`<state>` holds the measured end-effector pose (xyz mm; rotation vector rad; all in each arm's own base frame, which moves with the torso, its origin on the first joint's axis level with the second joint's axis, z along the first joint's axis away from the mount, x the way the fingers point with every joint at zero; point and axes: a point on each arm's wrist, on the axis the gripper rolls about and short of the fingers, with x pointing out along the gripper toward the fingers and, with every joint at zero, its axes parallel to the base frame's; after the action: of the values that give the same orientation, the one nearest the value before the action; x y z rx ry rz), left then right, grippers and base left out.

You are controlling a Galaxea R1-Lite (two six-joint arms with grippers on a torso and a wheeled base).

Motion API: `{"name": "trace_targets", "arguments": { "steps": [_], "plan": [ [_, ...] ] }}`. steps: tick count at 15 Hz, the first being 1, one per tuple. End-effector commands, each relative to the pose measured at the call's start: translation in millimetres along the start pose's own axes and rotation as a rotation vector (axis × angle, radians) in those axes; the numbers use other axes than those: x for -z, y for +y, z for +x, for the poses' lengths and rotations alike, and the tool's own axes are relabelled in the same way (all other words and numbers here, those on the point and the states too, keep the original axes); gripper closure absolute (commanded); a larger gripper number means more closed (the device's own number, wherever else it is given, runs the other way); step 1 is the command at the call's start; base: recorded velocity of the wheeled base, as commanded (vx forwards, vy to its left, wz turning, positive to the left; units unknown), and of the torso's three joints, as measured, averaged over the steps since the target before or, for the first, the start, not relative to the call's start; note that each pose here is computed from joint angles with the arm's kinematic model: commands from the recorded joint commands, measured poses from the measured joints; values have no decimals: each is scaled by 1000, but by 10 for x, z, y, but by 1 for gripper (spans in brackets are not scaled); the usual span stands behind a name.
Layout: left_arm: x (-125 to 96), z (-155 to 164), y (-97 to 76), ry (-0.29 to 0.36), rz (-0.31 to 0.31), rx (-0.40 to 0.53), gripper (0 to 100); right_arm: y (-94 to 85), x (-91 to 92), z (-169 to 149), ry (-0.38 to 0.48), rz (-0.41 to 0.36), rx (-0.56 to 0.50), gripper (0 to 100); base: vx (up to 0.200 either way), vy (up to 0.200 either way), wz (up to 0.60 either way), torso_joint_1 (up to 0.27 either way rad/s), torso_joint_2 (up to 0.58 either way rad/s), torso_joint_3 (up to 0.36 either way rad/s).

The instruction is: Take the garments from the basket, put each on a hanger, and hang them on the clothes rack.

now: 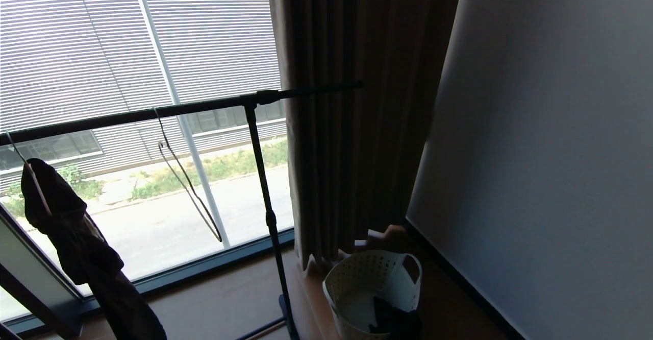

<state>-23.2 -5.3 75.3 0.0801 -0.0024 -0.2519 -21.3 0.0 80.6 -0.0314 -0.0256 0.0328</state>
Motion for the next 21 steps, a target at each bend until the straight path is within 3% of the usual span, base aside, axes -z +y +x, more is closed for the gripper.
{"name": "trace_targets", "arguments": {
  "steps": [1, 12, 21],
  "plan": [
    [-1, 2, 1, 3, -1, 0, 0, 0, -1, 2, 2, -1, -1, 0, 0, 0, 0, 0, 0, 0],
    [-1, 2, 1, 3, -1, 0, 0, 0, 0, 1, 1, -1, -1, 0, 0, 0, 0, -132, 320, 181],
    [-1, 2, 0, 3, 13, 3, 0, 0, 0, 1, 1, -1, 1, 0, 0, 0, 0, -200, 532, 324]
  ]
}}
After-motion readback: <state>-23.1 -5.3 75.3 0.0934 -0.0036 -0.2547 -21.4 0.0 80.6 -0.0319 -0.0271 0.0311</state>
